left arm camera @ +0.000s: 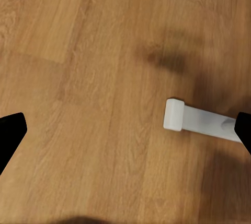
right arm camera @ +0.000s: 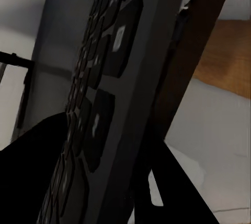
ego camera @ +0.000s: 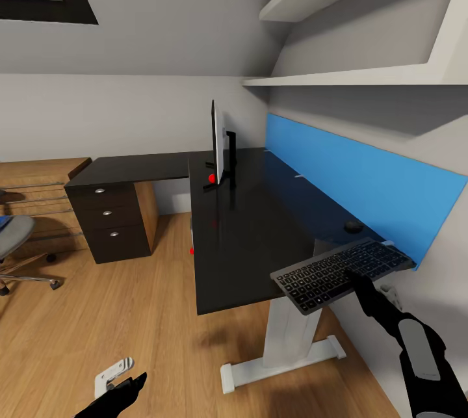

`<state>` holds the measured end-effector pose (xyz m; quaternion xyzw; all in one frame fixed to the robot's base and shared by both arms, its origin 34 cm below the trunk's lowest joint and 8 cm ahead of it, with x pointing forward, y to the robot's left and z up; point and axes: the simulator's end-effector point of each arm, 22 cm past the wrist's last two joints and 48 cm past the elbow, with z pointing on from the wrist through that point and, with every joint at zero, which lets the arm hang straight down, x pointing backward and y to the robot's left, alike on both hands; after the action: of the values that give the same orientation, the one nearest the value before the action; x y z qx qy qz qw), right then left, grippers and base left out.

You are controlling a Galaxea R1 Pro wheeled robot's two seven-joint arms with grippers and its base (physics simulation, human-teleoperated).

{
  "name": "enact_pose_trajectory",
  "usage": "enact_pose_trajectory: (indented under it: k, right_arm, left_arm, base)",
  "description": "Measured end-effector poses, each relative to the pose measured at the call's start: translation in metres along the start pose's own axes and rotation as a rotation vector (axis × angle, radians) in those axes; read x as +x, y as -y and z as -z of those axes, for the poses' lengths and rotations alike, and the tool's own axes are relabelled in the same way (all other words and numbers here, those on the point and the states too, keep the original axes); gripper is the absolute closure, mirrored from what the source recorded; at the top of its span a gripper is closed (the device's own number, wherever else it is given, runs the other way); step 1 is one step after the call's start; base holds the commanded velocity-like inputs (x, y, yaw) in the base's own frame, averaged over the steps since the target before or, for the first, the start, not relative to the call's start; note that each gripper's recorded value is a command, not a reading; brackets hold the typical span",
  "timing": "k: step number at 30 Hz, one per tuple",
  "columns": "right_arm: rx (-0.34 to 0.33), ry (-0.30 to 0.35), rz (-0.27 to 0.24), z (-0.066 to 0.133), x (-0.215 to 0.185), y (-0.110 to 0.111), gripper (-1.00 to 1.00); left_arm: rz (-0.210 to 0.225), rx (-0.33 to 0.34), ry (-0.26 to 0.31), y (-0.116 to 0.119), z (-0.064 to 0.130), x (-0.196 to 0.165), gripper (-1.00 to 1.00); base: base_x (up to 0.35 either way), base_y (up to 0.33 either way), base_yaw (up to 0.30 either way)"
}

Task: In the bedroom, organize the workspace by keeping the computer under the desk, ensuring the monitor is on the desk, placing the keyboard on the desk next to the monitor, placing the mouse on the desk next to the keyboard, moving the folder from the swivel chair onto the desk next to the mouse, stacking the notebook on top of the folder with the pen on top of the notebook, and positioning the swivel chair next to the desk.

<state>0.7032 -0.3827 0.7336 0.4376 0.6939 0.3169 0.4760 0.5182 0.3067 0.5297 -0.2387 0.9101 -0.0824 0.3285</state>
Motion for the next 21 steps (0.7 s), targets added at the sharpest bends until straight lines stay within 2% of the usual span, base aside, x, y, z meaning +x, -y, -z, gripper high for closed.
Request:
enact_pose_trajectory:
  k: [1, 2, 3, 21]
  right_arm:
    - [-0.008, 0.008, 0.006, 0.001, -0.003, -0.004, 1.0]
    - [-0.107, 0.027, 0.025, 0.006, -0.012, -0.034, 1.0]
    - [-0.137, 0.035, 0.021, 0.008, -0.016, -0.044, 1.0]
    - [-0.152, 0.032, 0.037, 0.01, -0.016, -0.046, 1.0]
  left_arm:
    - [-0.002, 0.001, -0.001, 0.001, 0.0, 0.001, -1.0]
    - [-0.02, 0.012, -0.013, 0.007, -0.001, 0.006, -1.0]
    - [-0.021, 0.012, -0.013, 0.008, -0.001, 0.006, -1.0]
    - [-0.02, 0.012, -0.012, 0.007, -0.001, 0.006, -1.0]
  base:
    - [0.0, 0.0, 0.0]
    - [0.0, 0.0, 0.0]
    - [0.0, 0.0, 0.0]
    - [0.0, 0.0, 0.0]
